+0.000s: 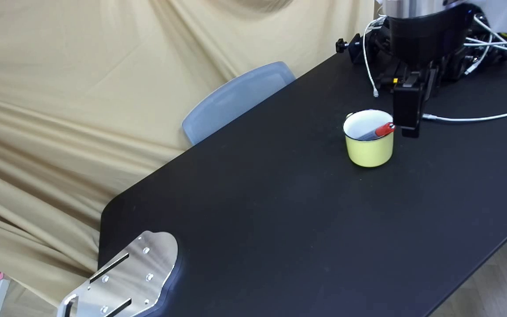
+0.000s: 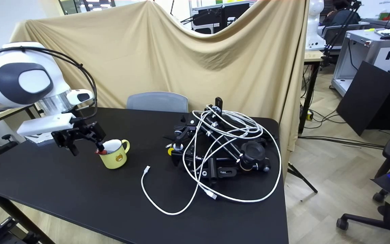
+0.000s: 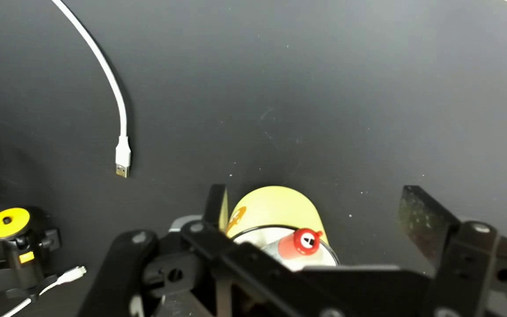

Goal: Remove the marker from the mug cup and place it on the table

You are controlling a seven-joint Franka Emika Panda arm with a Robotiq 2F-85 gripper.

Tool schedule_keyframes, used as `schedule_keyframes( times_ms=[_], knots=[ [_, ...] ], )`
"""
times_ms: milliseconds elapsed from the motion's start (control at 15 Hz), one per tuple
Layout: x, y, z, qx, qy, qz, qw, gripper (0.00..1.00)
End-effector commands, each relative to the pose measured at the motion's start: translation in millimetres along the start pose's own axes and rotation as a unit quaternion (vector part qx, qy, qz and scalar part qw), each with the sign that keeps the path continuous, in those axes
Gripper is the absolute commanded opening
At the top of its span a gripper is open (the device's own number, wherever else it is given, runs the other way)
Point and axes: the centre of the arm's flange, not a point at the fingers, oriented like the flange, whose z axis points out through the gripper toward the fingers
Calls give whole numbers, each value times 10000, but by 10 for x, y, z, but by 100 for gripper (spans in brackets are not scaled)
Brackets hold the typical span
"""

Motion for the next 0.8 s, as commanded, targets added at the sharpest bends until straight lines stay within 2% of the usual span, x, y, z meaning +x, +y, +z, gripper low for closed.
schedule_keyframes(
  times_ms=[0, 267, 467, 600, 733],
  knots=[
    [206, -6, 112, -176, 229, 146, 9995, 100],
    [314, -38, 182, -366, 482, 78, 9981, 100],
    [360, -65, 212, -415, 520, 49, 9978, 100],
    [367, -70, 223, -332, 458, 70, 9984, 74],
    [358, -75, 242, -246, 380, 89, 9989, 60]
  ],
)
